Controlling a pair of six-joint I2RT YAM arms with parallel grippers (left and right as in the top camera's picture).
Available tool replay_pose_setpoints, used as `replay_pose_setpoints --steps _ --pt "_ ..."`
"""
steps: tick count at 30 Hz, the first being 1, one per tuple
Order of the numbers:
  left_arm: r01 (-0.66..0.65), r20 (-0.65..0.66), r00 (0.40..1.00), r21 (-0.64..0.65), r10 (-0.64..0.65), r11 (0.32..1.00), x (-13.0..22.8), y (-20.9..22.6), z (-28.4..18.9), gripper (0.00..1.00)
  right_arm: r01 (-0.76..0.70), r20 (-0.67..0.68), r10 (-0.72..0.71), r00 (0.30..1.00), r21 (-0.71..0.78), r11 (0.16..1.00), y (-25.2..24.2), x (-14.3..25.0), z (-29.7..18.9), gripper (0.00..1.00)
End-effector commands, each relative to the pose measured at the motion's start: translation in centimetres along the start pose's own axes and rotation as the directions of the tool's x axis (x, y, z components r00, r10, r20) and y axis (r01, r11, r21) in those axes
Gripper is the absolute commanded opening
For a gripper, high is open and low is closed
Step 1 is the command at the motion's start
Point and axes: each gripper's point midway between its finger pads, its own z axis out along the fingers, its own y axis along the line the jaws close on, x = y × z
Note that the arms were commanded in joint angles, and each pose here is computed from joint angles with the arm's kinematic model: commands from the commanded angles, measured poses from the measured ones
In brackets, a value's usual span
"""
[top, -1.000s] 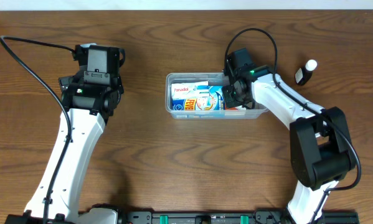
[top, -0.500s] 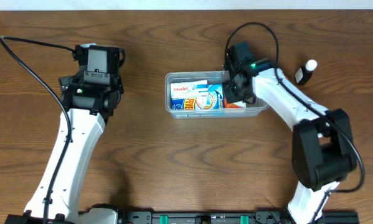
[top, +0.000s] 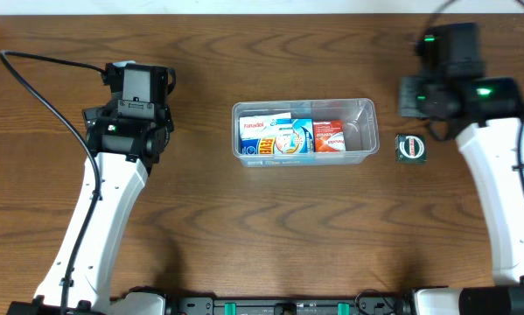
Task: Pack container
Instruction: 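Move the right gripper to the green Zam-Buk box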
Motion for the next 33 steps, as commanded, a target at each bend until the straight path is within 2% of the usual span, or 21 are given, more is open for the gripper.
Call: replay_pose_setpoints --steps 1,3,4,9,12,15,24,33 --pt "0.008 0.009 1.0 -0.023 -0.008 1.0 -0.3 0.5 0.0 0.98 -0.07 -0.063 0.074 0.995 0.068 0.995 -3.6 1.2 1.1 0.29" --pt "0.008 0.009 1.0 -0.023 -0.008 1.0 -0.3 0.5 0.0 0.98 -0.098 -0.099 0.106 0.989 0.089 0.991 -4.9 2.1 1.7 0.36" --pt "0.008 0.009 1.0 -0.023 -0.008 1.0 -0.3 0.5 0.0 0.98 -0.108 -0.11 0.117 0.987 0.089 0.99 -5.3 2.4 2.0 0.44" --pt "0.008 0.009 1.0 -0.023 -0.008 1.0 -0.3 0.5 0.0 0.98 -0.124 -0.174 0.14 0.975 0.099 0.987 -6.0 4.8 3.9 0.87" --pt "0.008 0.009 1.0 -0.023 -0.008 1.0 -0.3 0.5 0.0 0.98 -0.12 -0.201 0.138 0.97 0.099 0.988 -5.9 6.0 5.1 0.96" --pt "0.008 0.009 1.0 -0.023 -0.008 1.0 -0.3 0.5 0.0 0.98 -0.115 -0.228 0.136 0.964 0.102 0.988 -5.8 7.4 6.2 0.99" --pt "0.008 0.009 1.0 -0.023 -0.008 1.0 -0.3 0.5 0.0 0.98 -0.043 -0.247 0.055 0.967 0.055 0.998 -5.2 10.3 9.8 0.99" --pt "0.008 0.009 1.0 -0.023 -0.008 1.0 -0.3 0.5 0.0 0.98 -0.011 -0.213 0.021 0.977 0.045 0.999 -5.0 11.5 12.1 0.99"
